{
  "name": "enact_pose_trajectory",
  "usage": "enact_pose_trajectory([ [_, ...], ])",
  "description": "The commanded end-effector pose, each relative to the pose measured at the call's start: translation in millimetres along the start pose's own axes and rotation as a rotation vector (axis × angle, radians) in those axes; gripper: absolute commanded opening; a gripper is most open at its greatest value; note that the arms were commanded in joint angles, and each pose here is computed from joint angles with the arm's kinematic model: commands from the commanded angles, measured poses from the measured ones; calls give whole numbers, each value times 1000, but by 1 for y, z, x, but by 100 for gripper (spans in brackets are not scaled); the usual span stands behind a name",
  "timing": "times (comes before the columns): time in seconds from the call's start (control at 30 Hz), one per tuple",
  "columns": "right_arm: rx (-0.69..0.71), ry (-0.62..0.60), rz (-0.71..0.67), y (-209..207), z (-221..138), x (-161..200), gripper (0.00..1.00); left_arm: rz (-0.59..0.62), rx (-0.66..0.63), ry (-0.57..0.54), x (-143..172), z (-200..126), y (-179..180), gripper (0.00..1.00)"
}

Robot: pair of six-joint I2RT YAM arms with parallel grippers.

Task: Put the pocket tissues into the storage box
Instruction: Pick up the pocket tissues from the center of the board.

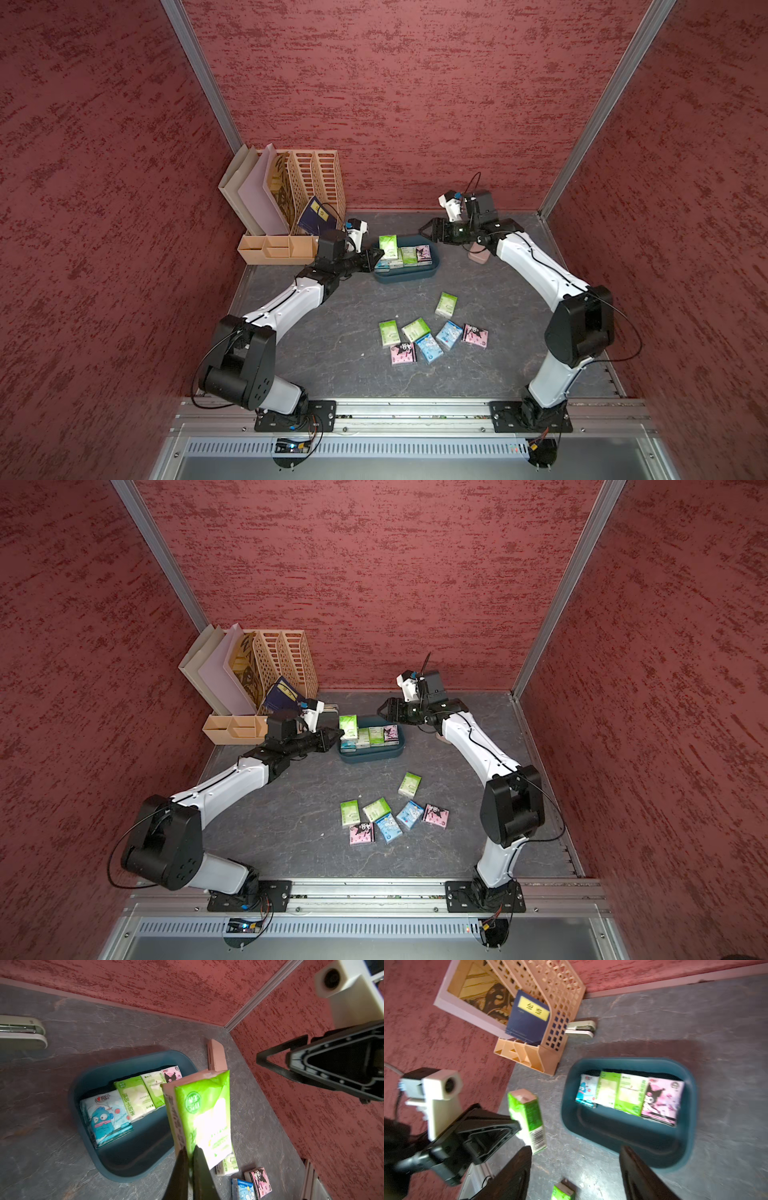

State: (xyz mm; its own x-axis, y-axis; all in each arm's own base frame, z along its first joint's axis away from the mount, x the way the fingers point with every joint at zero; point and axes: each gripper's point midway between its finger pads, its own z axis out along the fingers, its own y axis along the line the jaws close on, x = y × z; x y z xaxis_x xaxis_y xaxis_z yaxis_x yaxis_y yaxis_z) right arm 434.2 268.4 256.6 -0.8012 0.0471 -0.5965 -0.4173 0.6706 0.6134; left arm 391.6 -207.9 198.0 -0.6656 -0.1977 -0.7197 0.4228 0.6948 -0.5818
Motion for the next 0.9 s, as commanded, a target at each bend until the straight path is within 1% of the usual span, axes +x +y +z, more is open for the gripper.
enact_pose_trajectory([
  [0.0, -109, 51, -48, 29, 17, 7, 70, 28, 83, -63, -16, -9, -18, 0],
  [0.2, -129, 110, -67, 45, 44, 19, 67, 23, 82, -57, -13, -12, -15, 0],
  [0.43, -119, 143, -66, 47, 64, 30, 62, 18, 77, -58, -12, -19, -11, 0],
  [0.57, -132, 149, -65, 53, 71, 32, 53, 18, 81, -57, -12, -21, -10, 0],
  [0.6, -137, 151, -61, 53, 72, 33, 50, 17, 86, -54, -11, -20, -11, 0],
  [0.67, -157, 155, -53, 56, 74, 33, 38, 19, 96, -50, -11, -21, -12, 0],
  [0.8, -171, 158, -38, 58, 77, 34, 26, 16, 106, -40, -8, -21, -14, 0],
  [0.83, -172, 158, -36, 58, 77, 34, 21, 14, 107, -38, -8, -21, -14, 0],
  [0.87, -176, 158, -34, 58, 77, 35, 14, 15, 106, -38, -8, -21, -13, 0],
])
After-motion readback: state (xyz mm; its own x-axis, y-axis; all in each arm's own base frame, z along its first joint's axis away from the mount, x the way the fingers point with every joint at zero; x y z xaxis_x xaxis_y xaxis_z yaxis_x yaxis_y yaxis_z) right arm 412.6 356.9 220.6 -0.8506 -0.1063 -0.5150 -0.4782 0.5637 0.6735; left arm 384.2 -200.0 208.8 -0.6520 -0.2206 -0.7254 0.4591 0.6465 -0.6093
